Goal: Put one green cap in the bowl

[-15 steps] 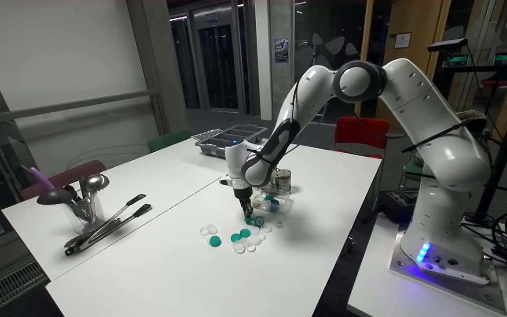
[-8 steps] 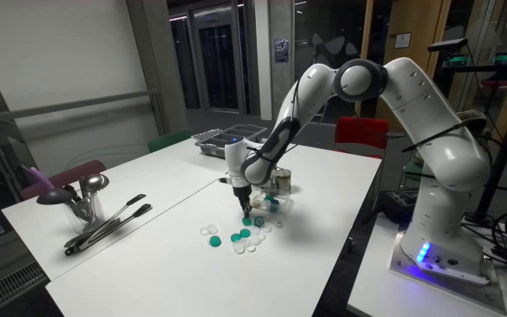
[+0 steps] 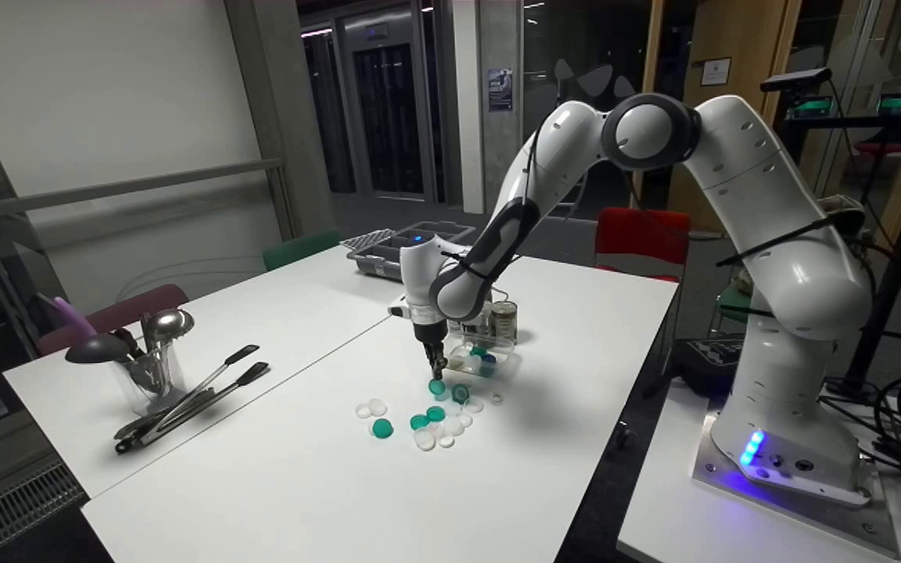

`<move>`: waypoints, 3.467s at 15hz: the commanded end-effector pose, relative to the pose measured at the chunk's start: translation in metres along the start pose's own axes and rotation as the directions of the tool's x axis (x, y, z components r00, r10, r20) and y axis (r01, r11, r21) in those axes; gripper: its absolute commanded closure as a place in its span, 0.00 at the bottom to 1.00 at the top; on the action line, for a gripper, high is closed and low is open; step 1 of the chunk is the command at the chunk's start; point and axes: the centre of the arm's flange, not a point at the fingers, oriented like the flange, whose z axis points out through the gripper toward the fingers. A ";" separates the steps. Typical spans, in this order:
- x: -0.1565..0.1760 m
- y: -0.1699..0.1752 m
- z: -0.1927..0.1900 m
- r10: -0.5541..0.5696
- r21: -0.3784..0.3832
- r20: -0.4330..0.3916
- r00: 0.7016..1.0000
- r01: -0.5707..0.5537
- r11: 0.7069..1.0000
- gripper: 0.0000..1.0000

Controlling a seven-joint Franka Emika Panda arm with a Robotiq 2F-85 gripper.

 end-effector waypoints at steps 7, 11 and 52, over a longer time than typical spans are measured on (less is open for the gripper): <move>-0.083 -0.034 -0.037 0.146 -0.046 -0.126 0.981 -0.153 0.987 1.00; -0.110 -0.044 -0.050 0.213 -0.058 -0.209 0.954 -0.230 0.972 1.00; -0.191 -0.063 -0.035 0.824 0.310 -0.360 0.437 -0.777 0.547 0.01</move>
